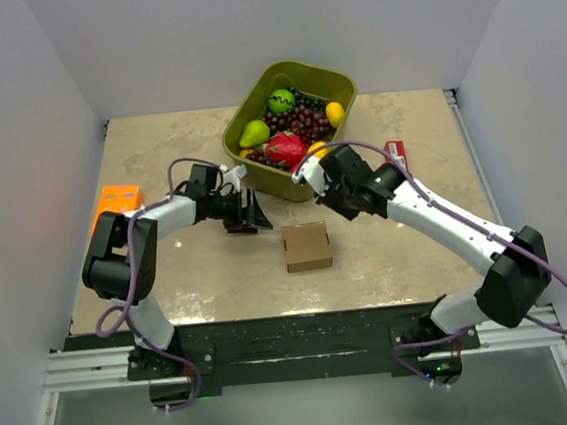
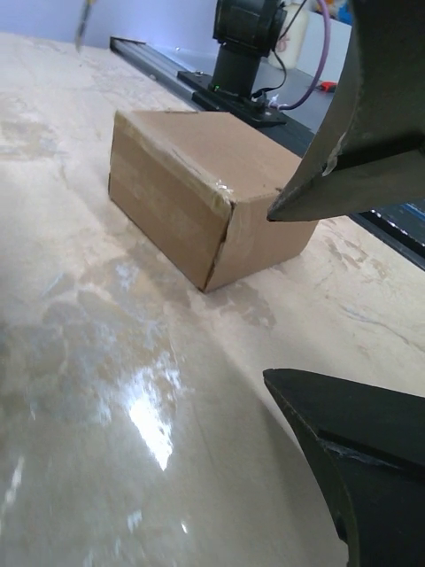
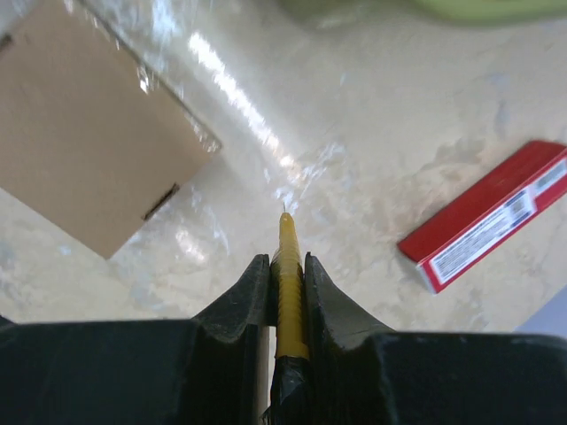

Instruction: Unpack the express box

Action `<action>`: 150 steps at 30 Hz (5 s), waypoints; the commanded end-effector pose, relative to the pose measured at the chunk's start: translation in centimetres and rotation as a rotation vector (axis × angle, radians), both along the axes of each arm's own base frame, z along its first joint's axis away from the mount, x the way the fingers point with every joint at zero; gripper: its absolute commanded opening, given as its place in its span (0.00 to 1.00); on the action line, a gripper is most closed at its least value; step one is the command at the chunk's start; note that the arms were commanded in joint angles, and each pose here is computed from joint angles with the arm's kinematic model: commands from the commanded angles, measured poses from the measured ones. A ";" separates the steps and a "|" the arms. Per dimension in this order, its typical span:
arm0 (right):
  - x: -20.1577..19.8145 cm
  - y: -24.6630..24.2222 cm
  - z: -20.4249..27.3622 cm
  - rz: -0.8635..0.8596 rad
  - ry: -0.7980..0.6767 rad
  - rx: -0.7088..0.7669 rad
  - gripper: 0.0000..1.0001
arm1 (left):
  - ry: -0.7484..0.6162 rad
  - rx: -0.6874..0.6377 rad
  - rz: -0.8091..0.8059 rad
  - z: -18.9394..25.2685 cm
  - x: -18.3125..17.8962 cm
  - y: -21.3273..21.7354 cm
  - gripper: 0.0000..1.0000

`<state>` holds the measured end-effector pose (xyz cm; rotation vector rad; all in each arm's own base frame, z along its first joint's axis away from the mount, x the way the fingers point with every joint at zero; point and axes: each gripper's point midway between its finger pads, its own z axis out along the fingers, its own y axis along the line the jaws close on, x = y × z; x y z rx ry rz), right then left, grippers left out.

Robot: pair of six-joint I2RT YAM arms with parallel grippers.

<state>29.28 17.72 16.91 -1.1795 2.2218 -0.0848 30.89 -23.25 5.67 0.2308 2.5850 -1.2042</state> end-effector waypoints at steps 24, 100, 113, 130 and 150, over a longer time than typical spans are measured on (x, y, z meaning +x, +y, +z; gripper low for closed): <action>1.2 2.7 3.8 0.180 0.100 0.151 0.00 | -0.107 0.045 0.097 2.2 1.6 6.0 0.73; 3.0 16.1 2.7 0.442 -0.044 0.369 0.00 | -0.091 -0.053 -0.303 -2.9 -3.2 0.8 0.50; 3.7 17.2 3.1 0.443 -0.090 0.378 0.00 | -0.093 -0.040 -0.299 -3.3 -3.2 1.0 0.48; 2.7 18.4 1.7 0.494 -0.057 0.368 0.00 | -0.063 -0.042 -0.281 -3.4 -3.4 1.0 0.47; 3.4 18.1 1.3 0.492 -0.085 0.328 0.00 | -0.053 -0.043 -0.279 -3.6 -3.4 0.9 0.47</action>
